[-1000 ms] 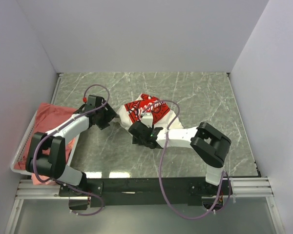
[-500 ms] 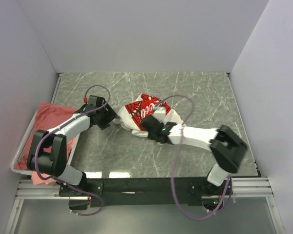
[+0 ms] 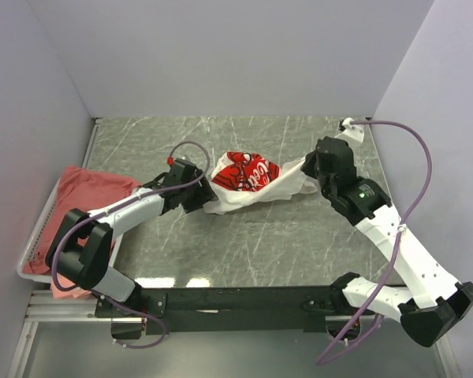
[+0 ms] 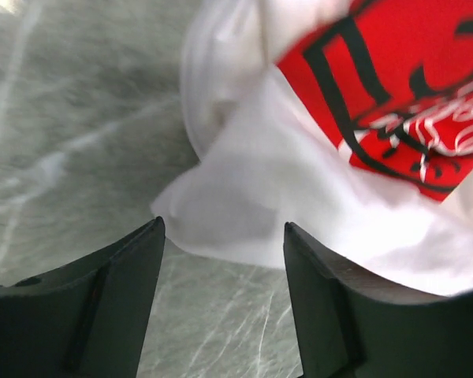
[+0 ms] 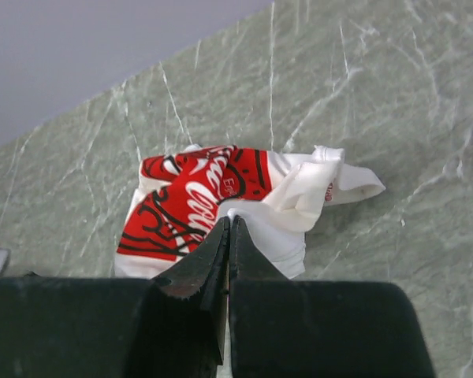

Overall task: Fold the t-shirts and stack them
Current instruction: Flatten the tshirt out

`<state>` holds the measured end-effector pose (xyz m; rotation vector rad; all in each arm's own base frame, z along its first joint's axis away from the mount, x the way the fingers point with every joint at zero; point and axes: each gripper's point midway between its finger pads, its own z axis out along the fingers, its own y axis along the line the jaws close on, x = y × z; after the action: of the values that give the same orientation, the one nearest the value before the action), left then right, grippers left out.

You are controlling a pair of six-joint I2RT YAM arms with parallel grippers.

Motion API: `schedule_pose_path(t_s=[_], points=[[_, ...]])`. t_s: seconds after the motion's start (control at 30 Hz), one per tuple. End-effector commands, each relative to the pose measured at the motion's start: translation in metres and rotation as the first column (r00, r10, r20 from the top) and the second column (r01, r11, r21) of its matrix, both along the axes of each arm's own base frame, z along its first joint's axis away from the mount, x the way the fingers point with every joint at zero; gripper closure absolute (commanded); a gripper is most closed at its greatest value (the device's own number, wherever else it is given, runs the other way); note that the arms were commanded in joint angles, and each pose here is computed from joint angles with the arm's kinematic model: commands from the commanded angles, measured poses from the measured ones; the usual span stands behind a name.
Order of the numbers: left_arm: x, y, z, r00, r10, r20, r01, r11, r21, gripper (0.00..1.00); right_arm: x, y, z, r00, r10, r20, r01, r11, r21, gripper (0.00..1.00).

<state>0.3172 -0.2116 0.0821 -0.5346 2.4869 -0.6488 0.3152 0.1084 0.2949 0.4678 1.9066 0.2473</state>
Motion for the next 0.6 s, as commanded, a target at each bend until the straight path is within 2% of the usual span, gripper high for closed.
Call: schedule_pose_path(t_s=[0.0,0.13,0.27,0.33,0.47,0.57], points=[[0.001,-0.024,0.026,0.993,-0.071,0.093,0.073,0.997,-0.019,0.32,0.003,-0.011,0.022,1.000,-0.020,0.018,0.021,0.998,-0.059,1.00],[-0.015,-0.029,0.016,0.992,-0.107,0.068,0.106,0.994,0.020,0.27,0.005,-0.029,0.045,0.996,-0.065,0.060,0.068,0.997,-0.046,1.00],[-0.023,-0.034,0.006,0.990,-0.127,0.059,0.125,0.992,0.022,0.20,0.004,-0.031,0.075,0.992,-0.047,0.114,0.049,0.999,-0.014,1.00],[-0.019,-0.038,0.007,0.989,-0.130,0.071,0.129,0.991,0.017,0.16,0.004,-0.028,0.089,0.991,-0.035,0.131,0.036,0.999,-0.005,1.00],[0.000,-0.045,0.011,0.988,-0.102,0.115,0.102,0.995,0.007,0.15,0.008,-0.026,0.099,0.990,-0.030,0.139,0.031,1.000,-0.004,1.00],[0.011,-0.060,0.028,0.979,-0.092,0.183,0.108,0.991,-0.079,0.14,0.008,-0.029,0.109,0.987,-0.038,0.154,0.040,0.999,-0.009,1.00]])
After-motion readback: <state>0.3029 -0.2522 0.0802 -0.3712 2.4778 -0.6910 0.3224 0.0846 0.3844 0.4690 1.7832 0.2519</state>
